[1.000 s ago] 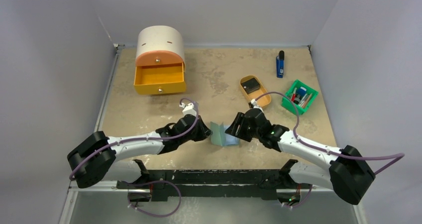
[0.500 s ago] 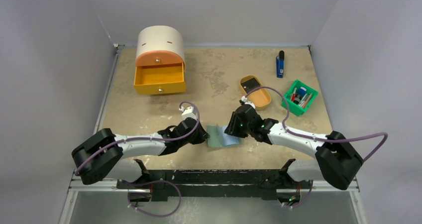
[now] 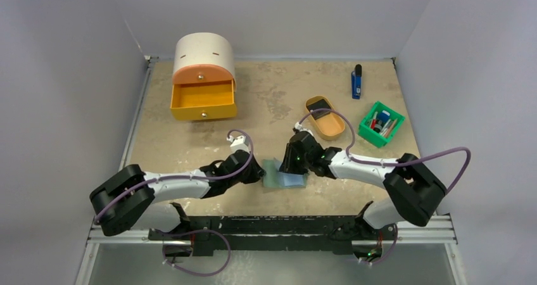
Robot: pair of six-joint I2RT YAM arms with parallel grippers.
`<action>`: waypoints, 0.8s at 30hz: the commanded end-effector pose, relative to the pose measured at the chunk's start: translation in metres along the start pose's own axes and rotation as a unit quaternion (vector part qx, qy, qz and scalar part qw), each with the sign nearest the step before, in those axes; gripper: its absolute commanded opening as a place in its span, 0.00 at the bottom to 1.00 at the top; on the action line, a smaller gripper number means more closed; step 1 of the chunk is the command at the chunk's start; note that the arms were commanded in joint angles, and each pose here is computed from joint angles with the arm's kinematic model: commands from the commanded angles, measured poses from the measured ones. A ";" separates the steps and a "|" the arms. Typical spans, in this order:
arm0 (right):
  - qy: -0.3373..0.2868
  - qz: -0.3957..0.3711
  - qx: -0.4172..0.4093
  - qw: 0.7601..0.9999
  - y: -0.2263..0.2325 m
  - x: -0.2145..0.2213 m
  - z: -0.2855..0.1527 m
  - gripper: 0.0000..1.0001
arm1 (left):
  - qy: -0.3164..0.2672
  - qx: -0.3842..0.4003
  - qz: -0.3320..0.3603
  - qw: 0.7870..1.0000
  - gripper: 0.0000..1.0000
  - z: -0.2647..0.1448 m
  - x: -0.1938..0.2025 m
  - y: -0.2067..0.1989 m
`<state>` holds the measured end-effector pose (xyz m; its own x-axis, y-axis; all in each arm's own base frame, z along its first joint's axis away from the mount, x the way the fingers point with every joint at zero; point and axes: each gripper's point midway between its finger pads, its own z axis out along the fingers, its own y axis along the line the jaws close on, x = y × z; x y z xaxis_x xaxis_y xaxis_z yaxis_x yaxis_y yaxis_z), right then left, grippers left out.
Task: Put the credit cards into the card holder
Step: Open the card holder at the center of the board.
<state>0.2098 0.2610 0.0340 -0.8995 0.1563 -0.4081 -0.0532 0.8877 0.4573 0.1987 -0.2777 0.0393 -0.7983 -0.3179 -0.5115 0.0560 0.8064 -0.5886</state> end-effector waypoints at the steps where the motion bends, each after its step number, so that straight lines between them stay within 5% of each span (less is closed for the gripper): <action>1: -0.012 -0.024 -0.020 0.999 0.020 -0.013 0.002 0.30 | -0.040 0.013 0.001 0.999 0.05 -0.014 -0.023 -0.010; 5: -0.007 -0.033 -0.020 0.999 0.025 -0.011 0.006 0.27 | -0.056 0.032 -0.002 0.998 0.16 -0.026 -0.034 -0.021; 14: 0.020 -0.035 0.012 0.999 0.016 0.001 0.022 0.13 | -0.062 0.082 -0.016 0.995 0.17 -0.039 -0.047 -0.053; 24: 0.012 -0.019 0.006 1.000 0.018 0.000 0.017 0.14 | -0.014 0.057 -0.017 0.998 0.00 0.000 -0.013 -0.032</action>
<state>0.2151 0.2829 0.0180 -0.9168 0.0931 -0.3883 -0.0870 0.9026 0.4217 0.2011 -0.2886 0.0650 -0.7875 -0.3361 -0.5166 0.0954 0.7617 -0.6409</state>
